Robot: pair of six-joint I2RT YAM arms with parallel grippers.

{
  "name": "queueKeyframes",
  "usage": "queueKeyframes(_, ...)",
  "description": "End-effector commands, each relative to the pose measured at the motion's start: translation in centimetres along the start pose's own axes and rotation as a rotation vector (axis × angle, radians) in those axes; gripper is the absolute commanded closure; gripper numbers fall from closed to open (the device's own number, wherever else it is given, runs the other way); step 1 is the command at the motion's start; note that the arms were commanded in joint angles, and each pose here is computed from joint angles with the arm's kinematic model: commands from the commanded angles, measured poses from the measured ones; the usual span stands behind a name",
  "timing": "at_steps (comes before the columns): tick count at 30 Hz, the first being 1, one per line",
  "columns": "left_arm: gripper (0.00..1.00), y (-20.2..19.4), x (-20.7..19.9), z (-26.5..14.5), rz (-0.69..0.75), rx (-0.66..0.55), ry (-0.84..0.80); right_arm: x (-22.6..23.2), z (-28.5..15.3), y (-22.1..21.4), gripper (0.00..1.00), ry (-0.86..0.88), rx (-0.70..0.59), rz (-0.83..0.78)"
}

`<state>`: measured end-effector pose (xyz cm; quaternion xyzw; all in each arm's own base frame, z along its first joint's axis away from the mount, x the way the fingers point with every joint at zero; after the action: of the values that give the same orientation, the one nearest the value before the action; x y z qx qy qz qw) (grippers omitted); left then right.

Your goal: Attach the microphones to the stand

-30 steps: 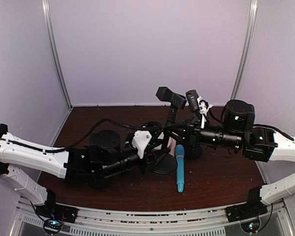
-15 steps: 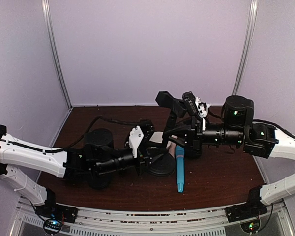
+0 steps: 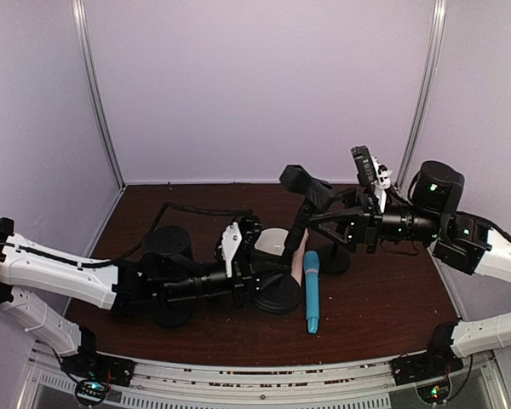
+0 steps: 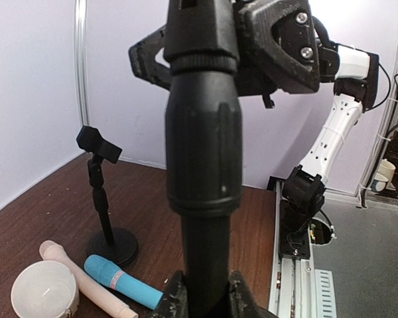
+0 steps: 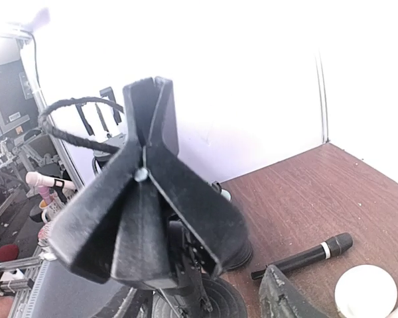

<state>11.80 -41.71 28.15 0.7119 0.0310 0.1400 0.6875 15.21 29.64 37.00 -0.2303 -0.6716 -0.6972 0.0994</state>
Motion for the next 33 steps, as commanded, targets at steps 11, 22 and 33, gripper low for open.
queueKeyframes(11,1.00,3.4,3.3,-0.8,-0.039,-0.119,0.219,-0.9,2.9,-0.3,0.41,-0.155,-0.079,0.135)
queueKeyframes(22,1.00,3.3,3.1,-0.7,-0.006,-0.091,0.238,-1.1,4.5,0.0,0.66,-0.190,-0.092,0.154)
queueKeyframes(33,0.58,2.0,3.2,0.2,-0.001,0.030,0.242,0.9,4.6,-0.8,0.96,-0.100,0.017,0.026)
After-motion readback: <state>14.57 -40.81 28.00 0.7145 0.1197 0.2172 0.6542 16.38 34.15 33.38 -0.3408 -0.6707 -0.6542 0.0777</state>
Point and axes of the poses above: each gripper's point midway between its finger pads, its own z axis out along the fingers, its own x axis along the line the jaws close on, y = z × x, the point moved 2 cm from there along -z, back along the fingers, and after that the axes turned 13 degrees about z, right-handed, at the moved point
